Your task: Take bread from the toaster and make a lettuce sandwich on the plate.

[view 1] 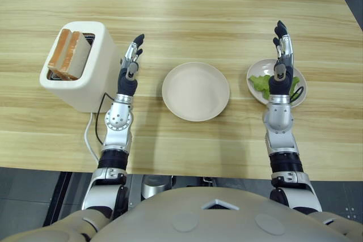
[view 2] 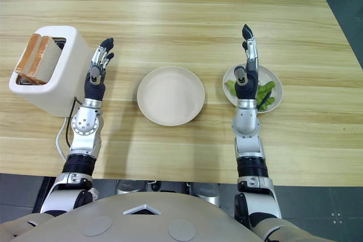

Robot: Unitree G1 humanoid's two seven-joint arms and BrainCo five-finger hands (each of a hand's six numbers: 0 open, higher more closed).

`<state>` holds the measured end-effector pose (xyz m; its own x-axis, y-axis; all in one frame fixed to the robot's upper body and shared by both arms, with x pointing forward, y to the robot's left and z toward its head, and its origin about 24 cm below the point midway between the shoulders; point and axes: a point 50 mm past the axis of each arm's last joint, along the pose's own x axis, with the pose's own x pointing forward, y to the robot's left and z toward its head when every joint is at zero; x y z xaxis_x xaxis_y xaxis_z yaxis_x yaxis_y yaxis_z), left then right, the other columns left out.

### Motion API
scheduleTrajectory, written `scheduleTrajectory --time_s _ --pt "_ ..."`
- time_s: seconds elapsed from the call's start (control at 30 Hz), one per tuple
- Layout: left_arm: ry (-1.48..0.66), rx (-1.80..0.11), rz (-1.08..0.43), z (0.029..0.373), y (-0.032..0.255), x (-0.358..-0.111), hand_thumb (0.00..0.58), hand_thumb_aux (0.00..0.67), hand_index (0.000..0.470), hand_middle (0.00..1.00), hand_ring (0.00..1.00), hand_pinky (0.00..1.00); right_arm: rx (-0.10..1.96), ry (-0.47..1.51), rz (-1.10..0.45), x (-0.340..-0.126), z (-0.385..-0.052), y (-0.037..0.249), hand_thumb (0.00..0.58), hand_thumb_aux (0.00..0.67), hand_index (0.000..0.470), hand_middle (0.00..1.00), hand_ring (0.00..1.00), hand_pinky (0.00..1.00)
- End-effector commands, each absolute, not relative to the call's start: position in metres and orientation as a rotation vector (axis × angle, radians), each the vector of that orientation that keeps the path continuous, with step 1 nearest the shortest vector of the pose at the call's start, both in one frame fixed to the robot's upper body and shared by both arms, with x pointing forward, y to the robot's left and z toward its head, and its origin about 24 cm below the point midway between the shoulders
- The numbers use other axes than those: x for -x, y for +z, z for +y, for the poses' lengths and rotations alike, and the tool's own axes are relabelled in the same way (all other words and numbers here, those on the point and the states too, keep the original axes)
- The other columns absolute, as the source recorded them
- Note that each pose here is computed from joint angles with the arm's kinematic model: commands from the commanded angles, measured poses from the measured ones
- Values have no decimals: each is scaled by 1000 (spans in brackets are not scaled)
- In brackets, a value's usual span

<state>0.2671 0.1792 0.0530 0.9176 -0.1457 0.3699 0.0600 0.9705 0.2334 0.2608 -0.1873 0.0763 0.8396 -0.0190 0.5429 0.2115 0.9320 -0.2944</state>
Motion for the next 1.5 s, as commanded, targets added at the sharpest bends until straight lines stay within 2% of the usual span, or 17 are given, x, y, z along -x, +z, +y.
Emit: scheduleTrajectory --time_s 0.03,0.27,0.4,0.47,0.53,0.67,0.9,1.03,1.2,1.27,1.3,1.33,1.37,1.4,1.43,1.47,1.5 --pt "-109 -261 -400 182 52 -265 0 0 0 0 0 0 354 -114 -564 -260 -184 75 0 0 0 0 0 0" --pt "-102 -282 -502 183 66 -257 0 0 0 0 0 0 348 -117 -572 -260 -182 76 0 0 0 0 0 0" --pt "-11 -403 -760 199 131 -234 0 0 0 0 0 0 337 -105 -574 -262 -179 77 0 0 0 0 0 0" --pt "38 -508 -812 213 162 -226 0 0 0 0 0 0 340 -104 -575 -262 -179 77 0 0 0 0 0 0" --pt "50 -635 -742 230 178 -228 0 0 0 0 0 0 338 -116 -573 -261 -180 76 0 0 0 0 0 0" --pt "87 -833 -486 274 183 -234 0 0 0 0 0 0 330 -130 -573 -259 -181 77 0 0 0 0 0 0" --pt "160 -1050 -58 350 153 -228 0 0 0 0 0 0 318 -147 -567 -258 -185 76 0 0 0 0 0 0" --pt "149 -1134 64 364 137 -226 0 0 0 0 0 0 312 -162 -559 -257 -190 76 0 0 0 0 0 0" --pt "113 -1157 138 368 122 -228 0 0 0 0 0 0 317 -161 -556 -257 -192 76 0 0 0 0 0 0" --pt "106 -1165 156 369 117 -230 36 21 14 0 0 0 319 -160 -555 -257 -192 76 0 0 0 0 0 0" --pt "103 -1166 162 369 116 -230 36 21 14 0 0 0 319 -158 -554 -257 -191 76 0 0 0 0 0 0" --pt "99 -1167 169 369 114 -230 265 176 121 0 0 0 319 -156 -554 -257 -191 75 0 0 0 0 0 0" --pt "96 -1167 172 369 113 -231 392 289 198 0 0 0 319 -154 -555 -258 -191 75 0 0 0 0 0 0" --pt "94 -1167 175 369 112 -231 392 289 198 0 0 0 319 -152 -555 -258 -191 75 0 0 0 0 0 0" --pt "92 -1170 176 369 112 -231 474 384 263 0 0 0 319 -151 -555 -258 -190 75 0 0 0 0 0 0" --pt "91 -1172 177 369 111 -232 564 560 384 0 0 0 319 -150 -555 -258 -190 75 0 0 0 0 0 0" --pt "90 -1174 178 369 111 -232 564 560 384 0 0 0 318 -150 -555 -258 -190 75 0 0 0 0 0 0"
